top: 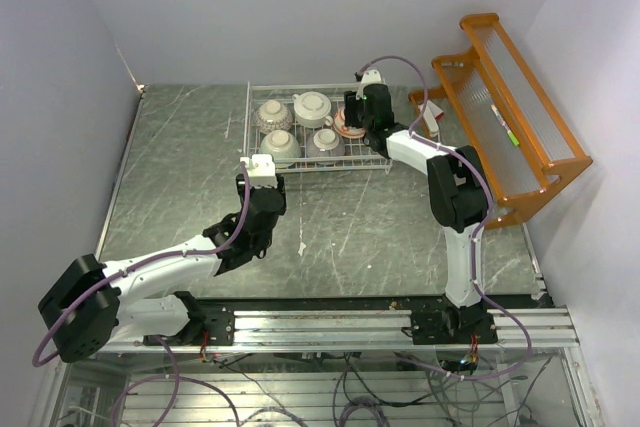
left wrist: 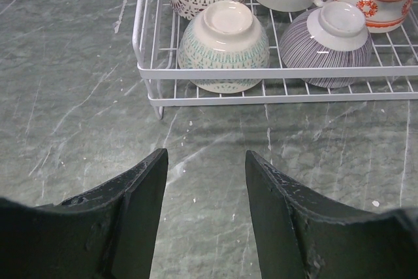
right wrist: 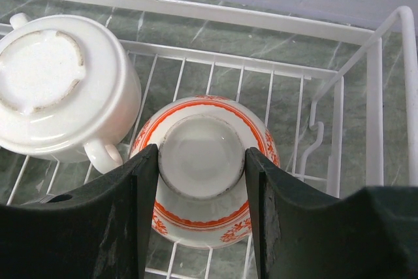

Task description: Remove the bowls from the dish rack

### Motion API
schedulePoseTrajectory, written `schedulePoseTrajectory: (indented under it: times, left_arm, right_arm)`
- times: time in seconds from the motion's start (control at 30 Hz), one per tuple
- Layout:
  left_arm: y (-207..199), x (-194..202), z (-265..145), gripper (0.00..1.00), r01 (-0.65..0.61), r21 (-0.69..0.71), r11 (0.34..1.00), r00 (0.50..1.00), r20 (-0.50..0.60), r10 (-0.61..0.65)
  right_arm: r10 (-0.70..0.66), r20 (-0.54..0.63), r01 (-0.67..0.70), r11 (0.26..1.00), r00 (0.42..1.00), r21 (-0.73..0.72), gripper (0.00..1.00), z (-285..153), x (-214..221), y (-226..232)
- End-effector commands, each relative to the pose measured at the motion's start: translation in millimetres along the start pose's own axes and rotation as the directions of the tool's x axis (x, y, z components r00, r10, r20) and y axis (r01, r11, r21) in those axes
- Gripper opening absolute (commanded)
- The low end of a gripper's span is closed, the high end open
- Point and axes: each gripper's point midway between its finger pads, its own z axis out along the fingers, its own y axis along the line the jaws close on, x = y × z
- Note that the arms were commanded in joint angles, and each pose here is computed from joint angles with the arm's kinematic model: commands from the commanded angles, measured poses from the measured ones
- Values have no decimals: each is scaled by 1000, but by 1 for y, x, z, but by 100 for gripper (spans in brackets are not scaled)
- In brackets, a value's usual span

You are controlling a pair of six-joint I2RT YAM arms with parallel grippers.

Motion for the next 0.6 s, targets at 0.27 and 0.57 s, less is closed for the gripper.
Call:
schedulePoseTrajectory:
  times: [0.27,0.57]
  left_arm:
    - [-2,-17,0,61,45,5,999,998,34,-45]
    - [0,-17,0,60,47,-6,999,998,38,-47]
  right_arm:
    - [18,95,-20,1000,995,17,0,-22,-57,-3]
    - [25,127,-28,999,992,27,0,-30,-75,-5]
